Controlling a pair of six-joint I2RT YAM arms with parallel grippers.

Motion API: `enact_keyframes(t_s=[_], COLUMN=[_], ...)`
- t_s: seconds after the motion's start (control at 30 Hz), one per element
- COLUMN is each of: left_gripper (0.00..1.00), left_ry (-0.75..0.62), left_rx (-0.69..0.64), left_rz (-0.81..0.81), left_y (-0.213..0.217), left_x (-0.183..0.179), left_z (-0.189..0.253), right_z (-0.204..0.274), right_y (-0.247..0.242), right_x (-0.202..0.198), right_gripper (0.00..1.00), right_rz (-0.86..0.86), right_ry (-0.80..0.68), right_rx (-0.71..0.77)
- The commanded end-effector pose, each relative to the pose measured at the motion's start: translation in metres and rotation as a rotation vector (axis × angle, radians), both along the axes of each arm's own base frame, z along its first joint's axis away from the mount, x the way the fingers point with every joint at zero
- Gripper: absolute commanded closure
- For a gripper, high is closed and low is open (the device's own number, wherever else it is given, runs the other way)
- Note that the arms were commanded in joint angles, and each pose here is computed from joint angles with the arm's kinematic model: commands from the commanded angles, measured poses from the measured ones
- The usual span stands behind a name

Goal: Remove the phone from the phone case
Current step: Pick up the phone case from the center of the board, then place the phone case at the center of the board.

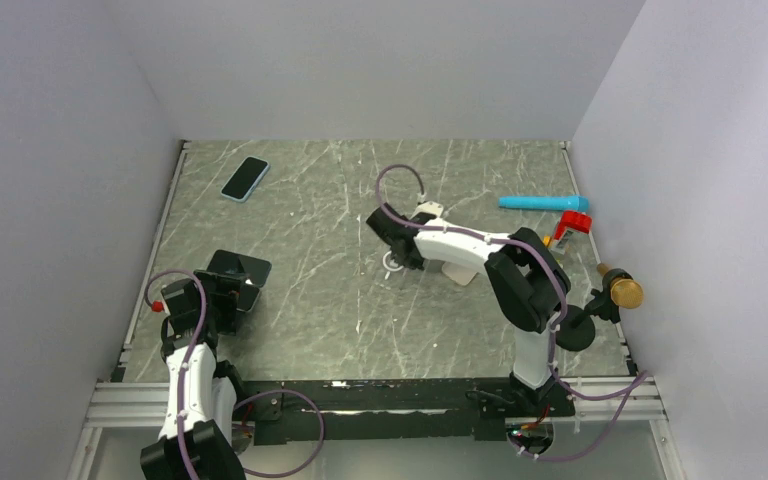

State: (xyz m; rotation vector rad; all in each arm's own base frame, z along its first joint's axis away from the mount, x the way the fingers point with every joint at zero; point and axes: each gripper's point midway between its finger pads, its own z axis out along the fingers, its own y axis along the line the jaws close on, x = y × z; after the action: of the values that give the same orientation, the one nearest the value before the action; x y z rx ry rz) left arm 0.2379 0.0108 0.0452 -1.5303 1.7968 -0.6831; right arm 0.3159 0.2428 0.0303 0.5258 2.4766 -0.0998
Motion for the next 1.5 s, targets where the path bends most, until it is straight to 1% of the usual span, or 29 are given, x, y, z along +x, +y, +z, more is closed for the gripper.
enact_keyframes(t_s=[0.0, 0.1, 0.27, 0.33, 0.43, 0.63, 0.7, 0.8, 0.9, 1.03, 1.07, 1.1, 1.2, 1.27, 1.37, 1.43, 1.47], left_gripper=[0.01, 0.0, 0.0, 0.01, 0.01, 0.01, 0.01, 0.04, 0.04, 0.04, 0.03, 0.03, 0.02, 0.0, 0.0, 0.01, 0.01], left_ry=[0.117, 0.1, 0.097, 0.075, 0.02, -0.058, -0.092, -0.154, -0.18, -0.224, -0.234, -0.24, -0.246, -0.246, -0.243, -0.248, -0.258], left_rx=[0.088, 0.1, 0.055, 0.096, 0.197, 0.32, 0.342, 0.377, 0.429, 0.502, 0.517, 0.529, 0.55, 0.567, 0.665, 0.714, 0.728], left_rz=[-0.045, -0.067, -0.107, -0.119, -0.105, -0.131, -0.157, -0.226, -0.286, -0.336, -0.348, -0.363, -0.413, -0.453, -0.503, -0.509, -0.515], left_y=[0.003, -0.001, -0.017, -0.017, -0.008, 0.001, 0.0, -0.007, -0.014, -0.022, -0.024, -0.026, -0.031, -0.032, -0.025, -0.018, -0.014], left_x=[-0.019, -0.017, -0.019, -0.016, -0.008, 0.005, 0.01, 0.02, 0.027, 0.036, 0.038, 0.04, 0.049, 0.057, 0.074, 0.089, 0.1], left_z=[-0.009, 0.001, 0.005, 0.013, 0.034, 0.069, 0.078, 0.092, 0.107, 0.128, 0.132, 0.135, 0.142, 0.146, 0.169, 0.178, 0.181], right_z=[0.029, 0.033, 0.043, 0.046, 0.046, 0.04, 0.038, 0.032, 0.03, 0.03, 0.031, 0.032, 0.036, 0.043, 0.071, 0.102, 0.113], right_y=[-0.02, -0.04, -0.075, -0.085, -0.094, -0.11, -0.112, -0.117, -0.122, -0.124, -0.125, -0.125, -0.126, -0.124, -0.123, -0.116, -0.106], right_x=[0.043, 0.061, 0.079, 0.083, 0.086, 0.078, 0.077, 0.078, 0.08, 0.08, 0.08, 0.08, 0.079, 0.077, 0.073, 0.065, 0.061], right_gripper=[1.0, 1.0, 1.0, 1.0, 1.0, 1.0, 1.0, 1.0, 1.0, 0.95, 0.9, 0.83, 0.54, 0.37, 0.23, 0.16, 0.14], right_rz=[-0.07, -0.123, -0.191, -0.203, -0.212, -0.267, -0.275, -0.296, -0.316, -0.328, -0.329, -0.324, -0.31, -0.276, -0.203, -0.104, -0.028], right_ry=[-0.077, -0.081, -0.09, -0.092, -0.074, -0.057, -0.062, -0.045, -0.04, -0.039, -0.042, -0.044, -0.043, -0.04, -0.089, -0.155, -0.185], right_rx=[0.03, 0.026, -0.012, -0.014, -0.025, -0.038, -0.023, -0.03, -0.038, -0.036, -0.037, -0.04, -0.046, -0.044, -0.022, 0.035, 0.075])
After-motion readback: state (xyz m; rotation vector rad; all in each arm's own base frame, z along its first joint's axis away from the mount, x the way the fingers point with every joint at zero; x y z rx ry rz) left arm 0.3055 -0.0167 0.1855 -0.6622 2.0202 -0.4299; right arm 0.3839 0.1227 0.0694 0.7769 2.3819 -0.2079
